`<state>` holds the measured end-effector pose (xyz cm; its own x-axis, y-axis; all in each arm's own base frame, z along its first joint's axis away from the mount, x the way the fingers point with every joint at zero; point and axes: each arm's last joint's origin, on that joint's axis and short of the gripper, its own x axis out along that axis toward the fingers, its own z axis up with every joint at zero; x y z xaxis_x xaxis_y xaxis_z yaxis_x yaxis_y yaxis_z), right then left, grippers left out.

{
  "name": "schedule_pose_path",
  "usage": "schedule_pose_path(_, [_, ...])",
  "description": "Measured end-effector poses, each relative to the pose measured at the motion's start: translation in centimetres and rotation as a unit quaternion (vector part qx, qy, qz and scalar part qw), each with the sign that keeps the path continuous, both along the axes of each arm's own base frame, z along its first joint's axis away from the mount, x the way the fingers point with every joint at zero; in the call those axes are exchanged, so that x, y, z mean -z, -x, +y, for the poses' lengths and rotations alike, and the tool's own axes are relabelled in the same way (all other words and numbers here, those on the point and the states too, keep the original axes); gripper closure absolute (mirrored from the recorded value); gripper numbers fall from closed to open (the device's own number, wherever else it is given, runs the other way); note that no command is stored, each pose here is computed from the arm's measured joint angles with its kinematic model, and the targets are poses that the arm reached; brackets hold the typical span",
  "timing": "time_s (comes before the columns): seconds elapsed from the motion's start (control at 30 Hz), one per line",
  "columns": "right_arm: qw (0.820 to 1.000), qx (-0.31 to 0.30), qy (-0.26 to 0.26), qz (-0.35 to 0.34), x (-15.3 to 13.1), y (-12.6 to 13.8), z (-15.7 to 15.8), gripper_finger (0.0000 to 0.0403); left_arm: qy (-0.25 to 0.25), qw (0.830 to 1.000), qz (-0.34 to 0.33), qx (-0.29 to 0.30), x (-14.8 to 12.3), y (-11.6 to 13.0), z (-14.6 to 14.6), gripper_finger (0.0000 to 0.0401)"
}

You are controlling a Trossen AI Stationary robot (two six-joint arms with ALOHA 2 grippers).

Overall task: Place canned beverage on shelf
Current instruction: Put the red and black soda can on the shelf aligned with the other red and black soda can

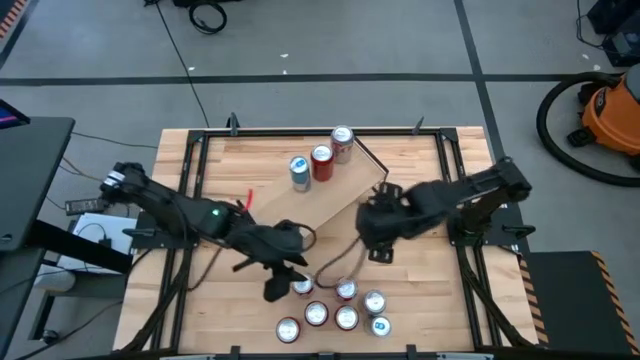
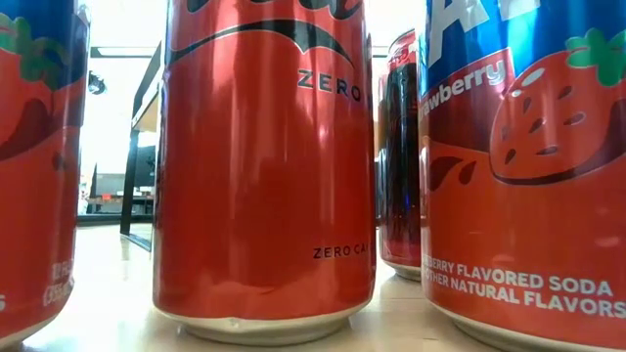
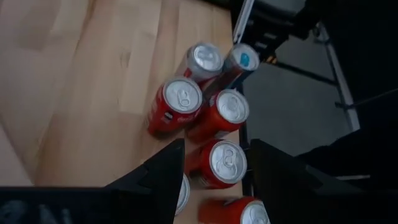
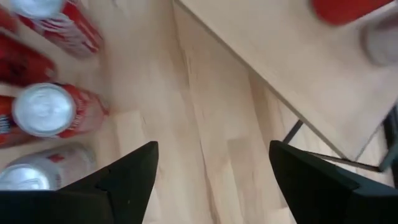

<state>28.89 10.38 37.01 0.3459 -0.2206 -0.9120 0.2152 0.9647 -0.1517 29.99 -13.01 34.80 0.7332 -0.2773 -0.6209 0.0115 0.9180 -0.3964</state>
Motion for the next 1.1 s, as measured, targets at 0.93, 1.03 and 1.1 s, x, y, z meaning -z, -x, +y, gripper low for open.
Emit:
schedule_pose_path(0.93, [0.982,0.042,0.082,-0.166,-1.5,8.5,6.3,0.0092,-0.103,0.992,0.058,0.047,0.6,-6.8,-4.7,0.0111])
schedule_pose_path(1.03, [0.982,0.053,0.082,-0.160,-0.5,8.6,6.6,0.0092,-0.111,0.989,0.063,0.071,1.3,-6.6,-6.1,0.0113])
schedule_pose_path(1.1, [0.982,0.059,0.083,-0.158,0.0,8.6,6.7,0.0092,-0.118,0.987,0.072,0.081,2.1,-6.7,-6.8,0.0113])
